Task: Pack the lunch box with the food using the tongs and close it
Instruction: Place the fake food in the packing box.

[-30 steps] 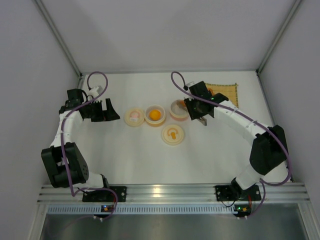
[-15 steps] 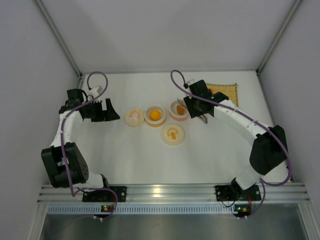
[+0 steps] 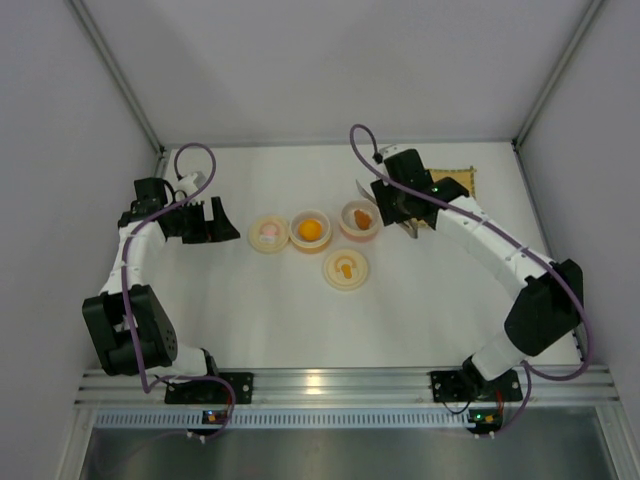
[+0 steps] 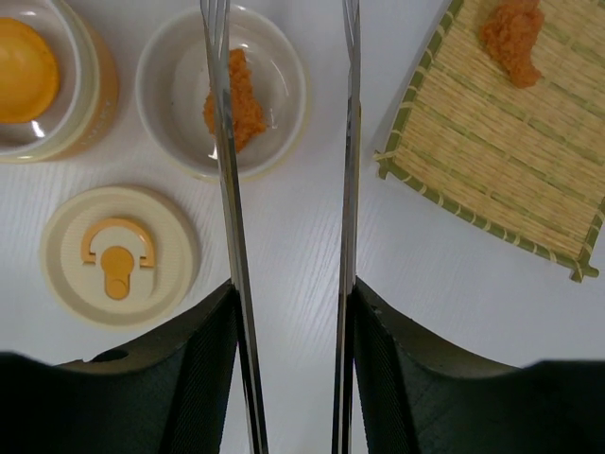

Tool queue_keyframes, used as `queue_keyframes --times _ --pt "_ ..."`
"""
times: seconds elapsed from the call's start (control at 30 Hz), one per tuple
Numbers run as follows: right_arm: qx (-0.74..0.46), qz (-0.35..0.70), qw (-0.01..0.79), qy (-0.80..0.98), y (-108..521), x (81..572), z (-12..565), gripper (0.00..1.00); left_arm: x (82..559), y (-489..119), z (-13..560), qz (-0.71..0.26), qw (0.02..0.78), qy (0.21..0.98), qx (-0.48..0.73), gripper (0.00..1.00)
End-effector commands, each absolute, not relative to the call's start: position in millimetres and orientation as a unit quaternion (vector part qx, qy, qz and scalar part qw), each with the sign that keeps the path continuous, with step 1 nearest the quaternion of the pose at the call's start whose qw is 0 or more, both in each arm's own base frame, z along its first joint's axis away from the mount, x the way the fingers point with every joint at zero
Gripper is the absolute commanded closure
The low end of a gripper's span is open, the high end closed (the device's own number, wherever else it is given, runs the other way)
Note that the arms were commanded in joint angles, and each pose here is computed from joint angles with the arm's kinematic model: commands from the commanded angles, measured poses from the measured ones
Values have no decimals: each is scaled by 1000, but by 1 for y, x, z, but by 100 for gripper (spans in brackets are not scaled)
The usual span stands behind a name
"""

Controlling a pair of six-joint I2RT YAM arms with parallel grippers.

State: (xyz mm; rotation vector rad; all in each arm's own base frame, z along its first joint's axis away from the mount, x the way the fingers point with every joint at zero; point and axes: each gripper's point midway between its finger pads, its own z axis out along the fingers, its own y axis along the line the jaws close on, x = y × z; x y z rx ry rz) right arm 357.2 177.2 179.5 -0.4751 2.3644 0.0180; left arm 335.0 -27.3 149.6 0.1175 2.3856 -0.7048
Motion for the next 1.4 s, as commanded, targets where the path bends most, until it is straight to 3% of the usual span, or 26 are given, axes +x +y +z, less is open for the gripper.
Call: queue_keyframes --times 0.0,0.23,0.53,1.03,1.37 --pt "-174 49 399 899 186 357 231 54 345 -24 169 -260 352 897 60 2" --pt "-207 72 337 916 200 336 222 62 343 -24 168 -259 351 898 59 2" --pt "-214 69 279 934 203 323 199 63 343 -24 168 -259 352 897 62 2" --pt "-221 52 239 944 203 324 164 52 343 -24 166 -258 351 898 60 2" --pt "-226 42 228 946 201 326 155 52 345 -23 166 -258 351 898 60 2"
